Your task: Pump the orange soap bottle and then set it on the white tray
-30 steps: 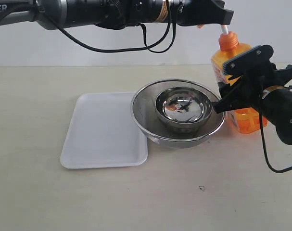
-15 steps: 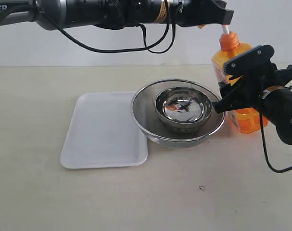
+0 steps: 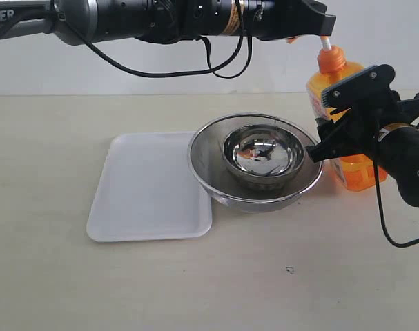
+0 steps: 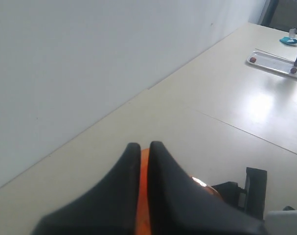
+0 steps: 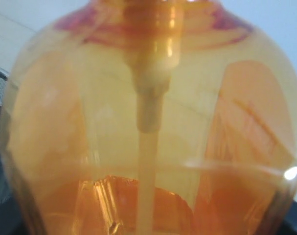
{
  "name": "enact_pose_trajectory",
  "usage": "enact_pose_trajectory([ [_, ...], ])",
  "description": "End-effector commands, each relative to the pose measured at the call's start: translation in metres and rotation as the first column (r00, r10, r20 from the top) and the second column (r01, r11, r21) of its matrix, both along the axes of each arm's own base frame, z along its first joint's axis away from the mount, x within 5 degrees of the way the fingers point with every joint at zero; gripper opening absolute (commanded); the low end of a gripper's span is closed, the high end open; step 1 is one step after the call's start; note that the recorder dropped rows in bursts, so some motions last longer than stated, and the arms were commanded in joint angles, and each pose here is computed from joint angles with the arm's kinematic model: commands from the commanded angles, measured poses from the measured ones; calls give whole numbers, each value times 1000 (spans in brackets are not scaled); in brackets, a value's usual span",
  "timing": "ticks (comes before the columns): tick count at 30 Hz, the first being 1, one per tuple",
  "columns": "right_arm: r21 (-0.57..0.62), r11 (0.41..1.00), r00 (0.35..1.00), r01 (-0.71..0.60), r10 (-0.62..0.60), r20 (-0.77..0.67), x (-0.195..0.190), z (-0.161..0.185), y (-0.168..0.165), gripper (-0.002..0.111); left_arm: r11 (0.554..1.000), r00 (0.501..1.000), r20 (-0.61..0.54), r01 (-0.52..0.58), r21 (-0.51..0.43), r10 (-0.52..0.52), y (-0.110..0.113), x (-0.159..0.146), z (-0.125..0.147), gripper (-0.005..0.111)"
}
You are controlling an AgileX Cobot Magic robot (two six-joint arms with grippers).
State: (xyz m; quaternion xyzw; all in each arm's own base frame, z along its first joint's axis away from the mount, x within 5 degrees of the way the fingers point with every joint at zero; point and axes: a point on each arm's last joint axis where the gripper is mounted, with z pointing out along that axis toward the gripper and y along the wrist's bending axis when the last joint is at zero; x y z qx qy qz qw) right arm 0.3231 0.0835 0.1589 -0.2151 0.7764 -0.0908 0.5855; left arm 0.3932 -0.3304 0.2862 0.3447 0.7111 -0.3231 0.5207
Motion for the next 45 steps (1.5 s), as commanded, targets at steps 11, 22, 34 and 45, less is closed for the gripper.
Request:
enact_pose_trajectory([
  [11, -1, 1000, 1000, -20, 20, 4, 1, 3, 2, 0, 993, 994, -57, 95, 74, -91, -11, -6, -36, 5],
  [22, -1, 1000, 1000, -20, 20, 4, 1, 3, 2, 0, 993, 994, -57, 95, 74, -91, -11, -6, -36, 5],
  [34, -1, 1000, 1000, -19, 19, 6, 1, 3, 2, 0, 993, 994, -57, 95, 74, -91, -11, -6, -36, 5],
  [45, -1, 1000, 1000, -19, 19, 6, 1, 3, 2, 0, 992, 993, -60, 104, 72, -100, -12, -7, -36, 5],
])
